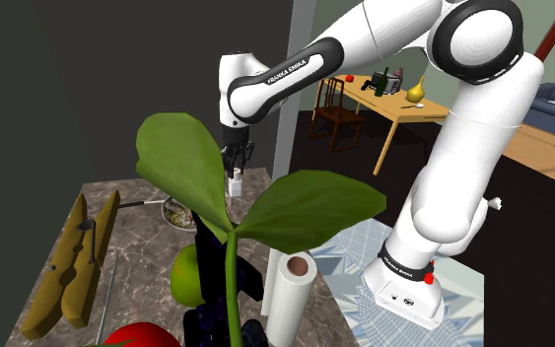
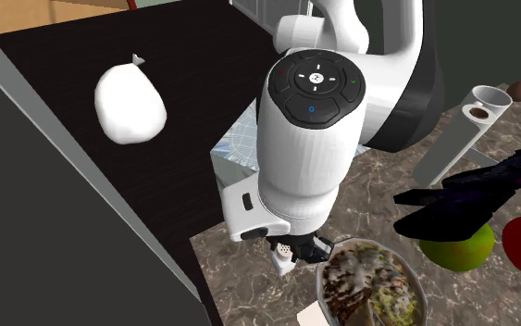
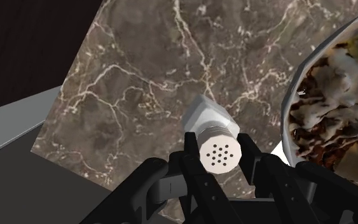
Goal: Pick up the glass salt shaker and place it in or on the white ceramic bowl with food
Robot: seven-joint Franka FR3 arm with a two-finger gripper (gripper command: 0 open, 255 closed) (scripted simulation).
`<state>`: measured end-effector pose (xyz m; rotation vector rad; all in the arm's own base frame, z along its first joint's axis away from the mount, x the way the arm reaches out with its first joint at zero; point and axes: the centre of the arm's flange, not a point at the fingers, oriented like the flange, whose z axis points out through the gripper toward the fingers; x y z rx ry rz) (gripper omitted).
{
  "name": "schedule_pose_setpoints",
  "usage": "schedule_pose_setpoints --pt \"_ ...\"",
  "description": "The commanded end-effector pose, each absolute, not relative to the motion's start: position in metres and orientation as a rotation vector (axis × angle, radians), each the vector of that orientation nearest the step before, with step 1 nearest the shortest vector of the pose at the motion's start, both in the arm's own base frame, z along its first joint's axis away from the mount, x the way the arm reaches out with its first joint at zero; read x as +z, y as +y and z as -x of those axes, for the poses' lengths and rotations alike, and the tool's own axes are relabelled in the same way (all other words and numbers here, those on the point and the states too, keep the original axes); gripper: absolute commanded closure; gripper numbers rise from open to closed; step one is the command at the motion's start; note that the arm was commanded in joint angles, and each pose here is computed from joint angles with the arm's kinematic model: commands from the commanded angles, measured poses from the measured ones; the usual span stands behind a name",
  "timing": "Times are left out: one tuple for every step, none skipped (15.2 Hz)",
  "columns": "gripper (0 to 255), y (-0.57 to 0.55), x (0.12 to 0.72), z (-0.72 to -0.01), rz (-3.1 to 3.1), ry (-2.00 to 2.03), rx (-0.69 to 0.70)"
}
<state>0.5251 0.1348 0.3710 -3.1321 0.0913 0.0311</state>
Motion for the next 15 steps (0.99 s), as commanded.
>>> schedule_pose_setpoints --pt "255 0.135 0.371 -0.525 3.132 0.091 0.032" --pt "255 0.135 0.371 -0.525 3.132 0.091 0.032" --pt "255 0.135 0.371 -0.525 3.132 0.091 0.032" --pt "255 0.135 0.371 -0.525 3.132 0.091 0.032" --pt "255 0.135 0.371 -0.525 3.132 0.091 0.032" --pt "255 0.135 0.371 -0.525 3.132 0.091 0.031" --pt "255 0.135 0.371 -0.525 3.132 0.091 0.031" --pt "255 0.135 0.376 -0.525 3.132 0.091 0.031" --pt "255 0.135 0.381 -0.525 3.132 0.091 0.031" --pt "255 0.135 0.387 -0.525 3.132 0.091 0.031" --pt "255 0.135 0.392 -0.525 3.132 0.091 0.031" --pt "255 0.135 0.397 -0.525 3.132 0.091 0.031" --pt "255 0.135 0.402 -0.525 3.132 0.091 0.031" --pt "255 0.135 0.408 -0.525 3.132 0.091 0.031" --pt "255 0.135 0.413 -0.525 3.132 0.091 0.031"
